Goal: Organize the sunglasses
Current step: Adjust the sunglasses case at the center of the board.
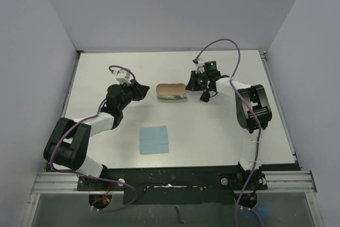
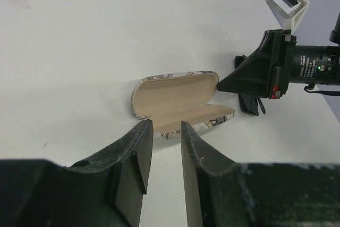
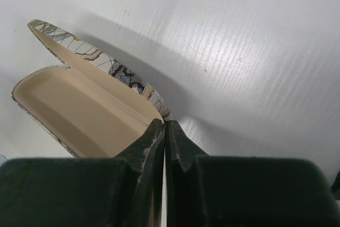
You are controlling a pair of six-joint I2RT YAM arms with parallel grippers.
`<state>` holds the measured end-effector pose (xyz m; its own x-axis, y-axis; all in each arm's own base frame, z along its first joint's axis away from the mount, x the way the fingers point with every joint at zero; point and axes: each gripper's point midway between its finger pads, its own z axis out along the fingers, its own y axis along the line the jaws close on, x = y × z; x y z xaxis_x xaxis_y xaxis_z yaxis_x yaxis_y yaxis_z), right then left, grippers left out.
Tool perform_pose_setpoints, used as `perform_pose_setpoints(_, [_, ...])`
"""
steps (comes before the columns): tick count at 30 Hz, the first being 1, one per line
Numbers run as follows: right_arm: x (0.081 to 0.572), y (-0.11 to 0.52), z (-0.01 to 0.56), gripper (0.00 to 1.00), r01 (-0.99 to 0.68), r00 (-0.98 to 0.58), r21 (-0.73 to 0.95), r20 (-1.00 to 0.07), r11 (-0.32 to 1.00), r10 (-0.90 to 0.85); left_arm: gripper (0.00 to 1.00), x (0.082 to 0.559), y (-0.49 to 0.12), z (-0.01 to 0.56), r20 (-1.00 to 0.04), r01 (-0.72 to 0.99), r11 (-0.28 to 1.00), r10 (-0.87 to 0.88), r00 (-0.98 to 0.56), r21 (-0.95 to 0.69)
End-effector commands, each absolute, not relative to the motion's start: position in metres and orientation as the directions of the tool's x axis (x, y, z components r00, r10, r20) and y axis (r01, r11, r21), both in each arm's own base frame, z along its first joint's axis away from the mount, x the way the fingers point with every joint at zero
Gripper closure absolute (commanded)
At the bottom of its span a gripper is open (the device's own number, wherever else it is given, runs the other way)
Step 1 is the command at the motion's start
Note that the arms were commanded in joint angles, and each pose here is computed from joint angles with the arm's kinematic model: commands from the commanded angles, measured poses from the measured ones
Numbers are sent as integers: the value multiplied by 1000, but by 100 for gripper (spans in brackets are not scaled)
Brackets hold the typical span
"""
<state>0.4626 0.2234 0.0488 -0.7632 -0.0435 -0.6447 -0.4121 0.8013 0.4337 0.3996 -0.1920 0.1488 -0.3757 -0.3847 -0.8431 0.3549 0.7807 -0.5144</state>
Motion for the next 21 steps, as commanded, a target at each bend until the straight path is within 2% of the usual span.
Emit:
perform_pose_setpoints(1, [477, 230, 80, 100, -461, -702, 414, -711, 785, -37, 73, 404, -196, 172, -861, 398, 769, -391, -325, -500])
perform_pose_setpoints(11, [465, 226, 118, 99, -456, -639, 319, -767, 831, -56, 73, 403, -197, 170, -857, 398, 766, -394, -332, -505])
perform_pose_setpoints(16, [457, 214, 129, 94, -412, -601, 237, -796, 880, -67, 73, 402, -200, 168, -862, 389, 778, -380, -334, -493])
perform_pose_setpoints(21, [446, 197, 136, 96, -345, -557, 136, -826, 929, -85, 73, 399, -206, 166, -868, 383, 789, -366, -336, -481])
